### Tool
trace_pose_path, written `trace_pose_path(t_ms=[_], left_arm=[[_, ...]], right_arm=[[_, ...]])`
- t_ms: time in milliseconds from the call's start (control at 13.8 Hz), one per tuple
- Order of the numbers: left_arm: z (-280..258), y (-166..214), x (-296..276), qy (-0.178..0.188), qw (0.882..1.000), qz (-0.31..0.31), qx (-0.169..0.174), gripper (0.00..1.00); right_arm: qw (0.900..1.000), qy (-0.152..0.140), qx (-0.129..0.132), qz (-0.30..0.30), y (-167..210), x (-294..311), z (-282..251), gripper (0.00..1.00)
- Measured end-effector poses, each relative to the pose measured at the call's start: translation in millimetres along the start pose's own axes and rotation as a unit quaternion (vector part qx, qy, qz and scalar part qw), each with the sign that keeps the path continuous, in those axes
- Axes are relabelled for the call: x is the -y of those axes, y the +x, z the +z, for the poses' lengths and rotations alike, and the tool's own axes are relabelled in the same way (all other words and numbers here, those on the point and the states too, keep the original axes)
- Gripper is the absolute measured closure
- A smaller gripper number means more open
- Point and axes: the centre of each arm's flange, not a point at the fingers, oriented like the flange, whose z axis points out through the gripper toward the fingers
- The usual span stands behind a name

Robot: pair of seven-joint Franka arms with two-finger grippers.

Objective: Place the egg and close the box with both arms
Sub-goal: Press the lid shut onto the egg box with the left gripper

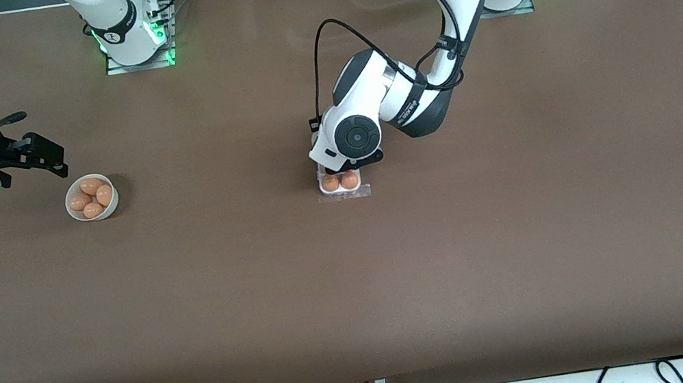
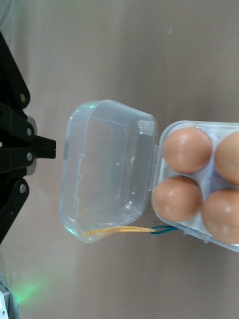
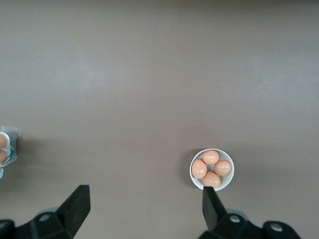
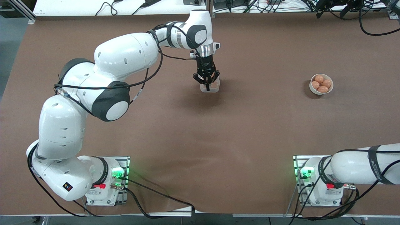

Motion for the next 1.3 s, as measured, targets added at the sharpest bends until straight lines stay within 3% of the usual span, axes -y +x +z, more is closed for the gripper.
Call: trace_pose_path(t_ms=[362, 941, 1159, 1303], left_arm=[[-10.8, 12.1, 5.0, -0.014, 1.000, -0.009, -0.021, 0.99], [-51.4, 40.6, 17.7, -0.054, 0.994, -0.019, -0.089, 0.99], [-90.2, 55.9, 40.6, -0.031, 0.989, -0.025, -0.142, 0.89], [-142.2, 60.5, 66.3, -0.034, 0.984, -0.023, -0.173, 0.70]], right_arm=[[1.000, 0.000, 0.000, 0.000, 0.0, -0.5, 0.0, 0.00], [1.000, 0.000, 0.000, 0.001, 0.1, -1.5, 0.0, 0.00], [1.000, 0.000, 0.000, 0.002, 0.2, -1.9, 0.0, 0.00], [1.000, 0.000, 0.000, 0.002, 0.2, -2.0, 0.0, 0.00]])
